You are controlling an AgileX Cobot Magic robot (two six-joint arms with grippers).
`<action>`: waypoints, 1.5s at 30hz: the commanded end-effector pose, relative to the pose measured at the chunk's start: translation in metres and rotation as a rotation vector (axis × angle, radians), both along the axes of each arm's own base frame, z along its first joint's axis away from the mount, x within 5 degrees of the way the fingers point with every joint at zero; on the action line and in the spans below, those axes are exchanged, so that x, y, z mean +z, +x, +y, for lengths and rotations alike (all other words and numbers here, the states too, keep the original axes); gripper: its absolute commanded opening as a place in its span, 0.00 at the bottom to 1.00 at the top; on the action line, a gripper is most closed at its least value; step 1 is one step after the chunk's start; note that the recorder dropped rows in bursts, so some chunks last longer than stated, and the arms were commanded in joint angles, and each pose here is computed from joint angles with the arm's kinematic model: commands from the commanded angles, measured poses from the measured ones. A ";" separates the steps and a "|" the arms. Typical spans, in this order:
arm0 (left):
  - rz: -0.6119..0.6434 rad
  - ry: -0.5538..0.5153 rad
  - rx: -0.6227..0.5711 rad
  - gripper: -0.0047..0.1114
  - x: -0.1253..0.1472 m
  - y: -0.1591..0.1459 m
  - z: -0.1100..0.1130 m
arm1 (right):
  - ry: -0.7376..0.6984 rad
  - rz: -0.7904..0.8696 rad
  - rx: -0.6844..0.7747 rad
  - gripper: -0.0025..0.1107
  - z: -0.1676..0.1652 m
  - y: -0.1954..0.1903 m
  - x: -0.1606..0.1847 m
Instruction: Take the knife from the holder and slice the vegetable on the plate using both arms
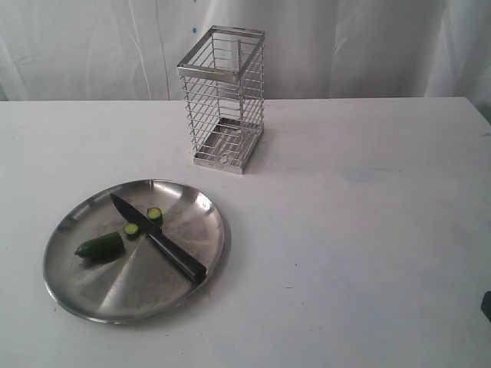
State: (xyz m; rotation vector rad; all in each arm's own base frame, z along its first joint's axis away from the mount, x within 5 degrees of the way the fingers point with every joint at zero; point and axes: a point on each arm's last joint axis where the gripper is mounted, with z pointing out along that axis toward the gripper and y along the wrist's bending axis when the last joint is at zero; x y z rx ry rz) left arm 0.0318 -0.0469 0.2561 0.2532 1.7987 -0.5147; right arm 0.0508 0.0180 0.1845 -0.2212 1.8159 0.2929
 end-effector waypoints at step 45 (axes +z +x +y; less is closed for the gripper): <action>0.042 0.122 0.495 0.15 -0.081 0.027 0.046 | 0.008 0.003 -0.006 0.02 0.000 0.000 -0.002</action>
